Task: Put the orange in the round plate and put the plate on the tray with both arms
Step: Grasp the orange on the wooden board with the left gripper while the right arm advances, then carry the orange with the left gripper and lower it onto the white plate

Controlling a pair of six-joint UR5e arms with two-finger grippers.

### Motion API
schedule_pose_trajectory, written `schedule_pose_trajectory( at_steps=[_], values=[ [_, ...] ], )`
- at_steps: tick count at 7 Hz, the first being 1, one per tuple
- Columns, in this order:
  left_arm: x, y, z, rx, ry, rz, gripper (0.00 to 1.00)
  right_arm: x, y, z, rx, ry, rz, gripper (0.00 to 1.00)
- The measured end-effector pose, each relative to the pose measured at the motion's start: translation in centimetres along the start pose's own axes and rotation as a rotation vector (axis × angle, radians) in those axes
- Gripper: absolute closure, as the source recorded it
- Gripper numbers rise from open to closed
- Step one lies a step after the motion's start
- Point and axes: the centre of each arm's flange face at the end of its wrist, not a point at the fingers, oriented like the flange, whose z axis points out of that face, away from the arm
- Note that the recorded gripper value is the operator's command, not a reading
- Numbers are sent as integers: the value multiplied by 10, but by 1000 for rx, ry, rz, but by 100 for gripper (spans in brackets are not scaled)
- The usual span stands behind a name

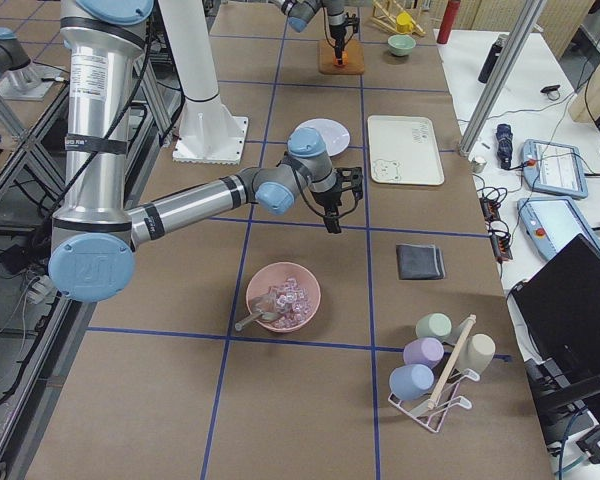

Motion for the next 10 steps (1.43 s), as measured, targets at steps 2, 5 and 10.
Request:
schedule_pose_trajectory(
  at_steps=[2,5,10],
  values=[
    [30,-11,-22,9,52,15,100,-2,-1,0,1,-4,-2,0],
    [149,-77,-74,26,101,-101,100,-8,-3,-1,6,-16,-6,0],
    [452,-50,-79,-18,34,-261,100,-79,-14,0,30,-106,160,1]
  ],
)
